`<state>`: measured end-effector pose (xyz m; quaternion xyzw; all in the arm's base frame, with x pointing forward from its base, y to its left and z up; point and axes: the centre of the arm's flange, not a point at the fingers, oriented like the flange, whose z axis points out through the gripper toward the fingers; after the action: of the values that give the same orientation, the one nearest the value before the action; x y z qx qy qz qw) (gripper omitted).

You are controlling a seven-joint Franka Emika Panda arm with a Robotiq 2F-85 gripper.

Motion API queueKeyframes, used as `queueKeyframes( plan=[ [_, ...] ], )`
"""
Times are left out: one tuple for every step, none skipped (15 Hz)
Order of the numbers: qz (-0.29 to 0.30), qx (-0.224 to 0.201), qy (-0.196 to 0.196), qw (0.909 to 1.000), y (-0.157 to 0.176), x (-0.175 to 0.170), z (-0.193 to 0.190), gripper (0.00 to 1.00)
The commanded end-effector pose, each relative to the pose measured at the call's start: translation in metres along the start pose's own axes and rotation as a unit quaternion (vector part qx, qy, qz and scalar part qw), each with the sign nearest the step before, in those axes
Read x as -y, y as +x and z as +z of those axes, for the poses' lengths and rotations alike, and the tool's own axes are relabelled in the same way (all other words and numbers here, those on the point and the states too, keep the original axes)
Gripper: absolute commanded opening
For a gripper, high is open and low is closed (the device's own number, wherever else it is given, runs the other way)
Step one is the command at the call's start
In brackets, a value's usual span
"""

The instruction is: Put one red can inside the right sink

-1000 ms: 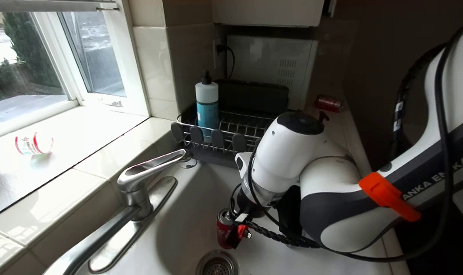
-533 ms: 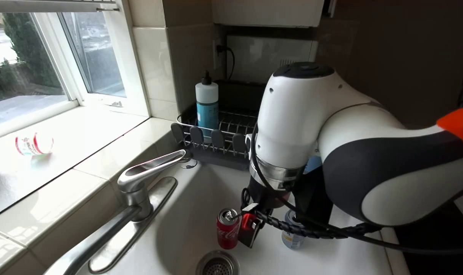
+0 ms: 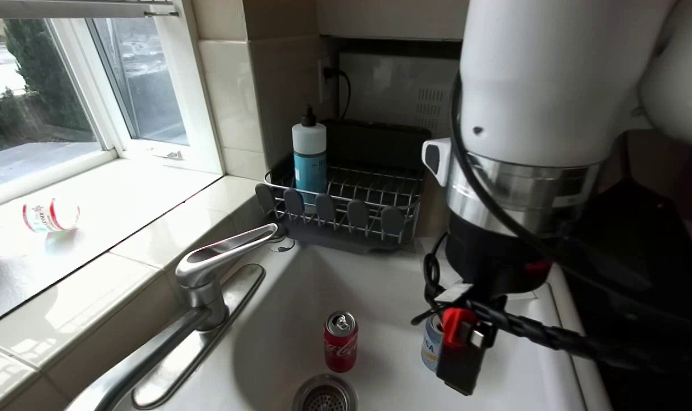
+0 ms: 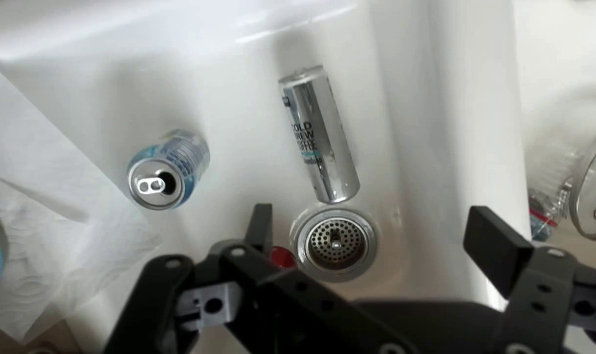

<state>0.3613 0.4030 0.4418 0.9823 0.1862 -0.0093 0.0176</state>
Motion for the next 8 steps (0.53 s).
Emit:
queueKeyframes(
  plan=[
    [0.0,0.029,-0.042,0.9987,-0.077,-0.007,-0.059,1.0],
    [-0.006,0.033,-0.052,0.9981,-0.097,-0.011,-0.073,1.0],
    [-0.012,0.03,-0.059,0.9977,-0.117,-0.013,-0.087,1.0],
    [-0.015,0.025,-0.064,0.9975,-0.137,-0.017,-0.099,1.0],
    [-0.017,0.012,-0.068,0.9974,-0.157,-0.021,-0.11,1.0],
    [-0.022,-0.001,-0.069,0.9974,-0.177,-0.024,-0.12,1.0],
    [-0.024,-0.016,-0.072,0.997,-0.195,-0.029,-0.13,1.0],
    [-0.021,-0.031,-0.074,0.9965,-0.214,-0.033,-0.138,1.0]
  ],
)
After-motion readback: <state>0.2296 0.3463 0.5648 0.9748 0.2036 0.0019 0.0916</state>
